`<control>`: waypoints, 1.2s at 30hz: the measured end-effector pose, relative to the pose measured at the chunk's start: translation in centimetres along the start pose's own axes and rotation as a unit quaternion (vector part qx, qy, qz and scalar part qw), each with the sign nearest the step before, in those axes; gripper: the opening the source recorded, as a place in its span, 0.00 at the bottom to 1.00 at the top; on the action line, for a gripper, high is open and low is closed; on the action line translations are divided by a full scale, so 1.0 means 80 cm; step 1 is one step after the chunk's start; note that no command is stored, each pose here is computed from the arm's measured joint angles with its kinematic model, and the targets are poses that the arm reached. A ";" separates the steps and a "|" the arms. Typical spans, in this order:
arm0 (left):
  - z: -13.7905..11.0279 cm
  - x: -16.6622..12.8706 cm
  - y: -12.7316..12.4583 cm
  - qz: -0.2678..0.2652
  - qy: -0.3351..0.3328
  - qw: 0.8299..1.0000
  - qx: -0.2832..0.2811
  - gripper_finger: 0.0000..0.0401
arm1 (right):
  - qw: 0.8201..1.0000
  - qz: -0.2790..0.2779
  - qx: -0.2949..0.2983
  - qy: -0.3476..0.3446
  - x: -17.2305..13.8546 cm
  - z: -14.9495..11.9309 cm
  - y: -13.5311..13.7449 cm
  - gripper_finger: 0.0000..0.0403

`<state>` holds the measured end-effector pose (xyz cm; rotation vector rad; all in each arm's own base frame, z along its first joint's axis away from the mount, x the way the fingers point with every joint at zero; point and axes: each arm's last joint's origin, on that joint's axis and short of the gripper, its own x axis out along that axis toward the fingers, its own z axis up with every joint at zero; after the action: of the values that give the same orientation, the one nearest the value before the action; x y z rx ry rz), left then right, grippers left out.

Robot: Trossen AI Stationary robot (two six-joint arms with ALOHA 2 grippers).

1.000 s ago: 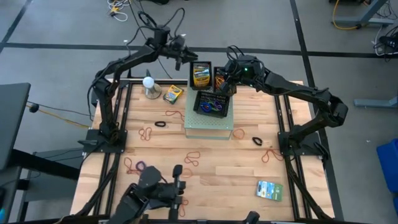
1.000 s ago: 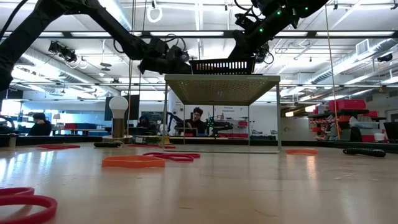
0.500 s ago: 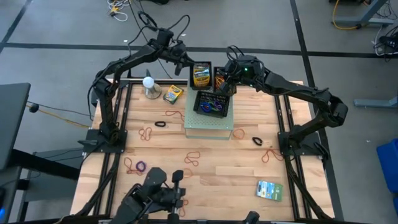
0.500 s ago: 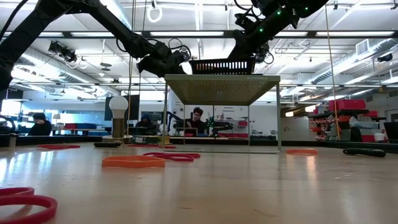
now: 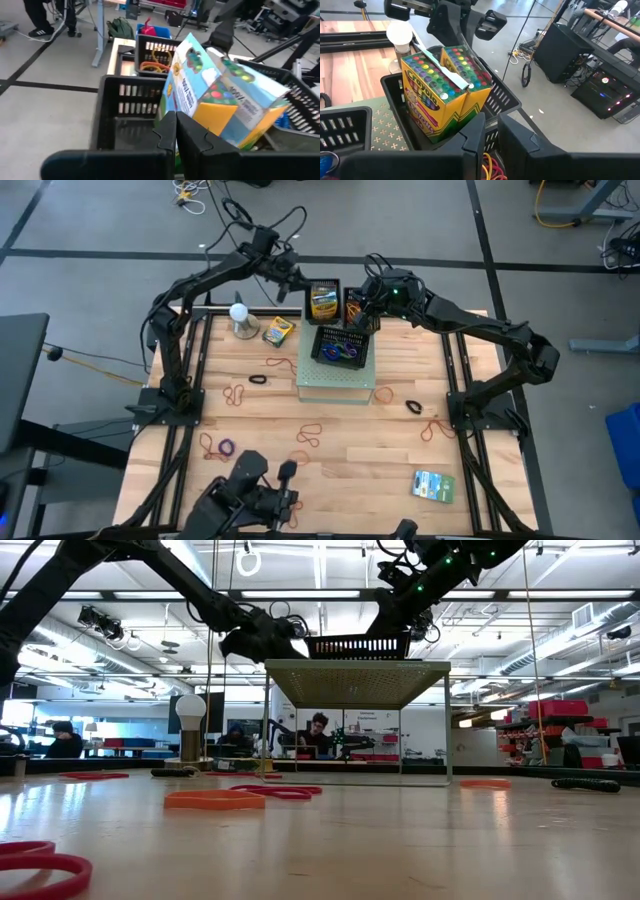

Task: Pick & Place Office Desk Supplies
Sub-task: Adjust the yellow crayon box on the top left black bin on the shelf

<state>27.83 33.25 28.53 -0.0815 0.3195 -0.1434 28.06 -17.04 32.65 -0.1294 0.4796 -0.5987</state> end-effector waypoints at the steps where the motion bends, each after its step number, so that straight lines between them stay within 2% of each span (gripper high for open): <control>1: 0.001 -0.001 -0.002 -0.003 0.003 1.000 -0.001 0.03 | 1.000 0.000 0.000 0.000 0.000 0.000 0.000 0.15; 5: 0.004 -0.002 -0.011 -0.009 0.011 1.000 0.012 0.03 | 1.000 0.000 0.000 0.000 0.000 0.000 0.000 0.15; 19: 0.001 0.001 -0.016 -0.028 0.018 0.999 0.000 0.03 | 1.000 0.003 0.000 0.000 0.000 0.000 0.000 0.15; 22: 0.002 0.001 -0.015 -0.017 0.021 1.000 0.004 0.03 | 1.000 0.004 0.000 -0.001 0.000 0.000 0.000 0.15; 27: 0.006 0.016 -0.020 0.040 0.052 0.997 0.032 0.03 | 1.000 0.009 0.000 -0.002 0.000 0.000 0.001 0.15; 31: 0.010 0.031 -0.030 0.035 0.057 0.996 0.063 0.03 | 1.000 0.009 0.000 -0.002 0.000 0.000 0.000 0.15; 36: 0.011 0.034 -0.032 0.028 0.056 0.996 0.066 0.03 | 1.000 0.010 0.000 -0.002 0.000 0.000 0.000 0.15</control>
<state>30.34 30.33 28.78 0.0660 0.4238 -0.1126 28.07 -17.02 32.64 -0.1251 0.4761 -0.5778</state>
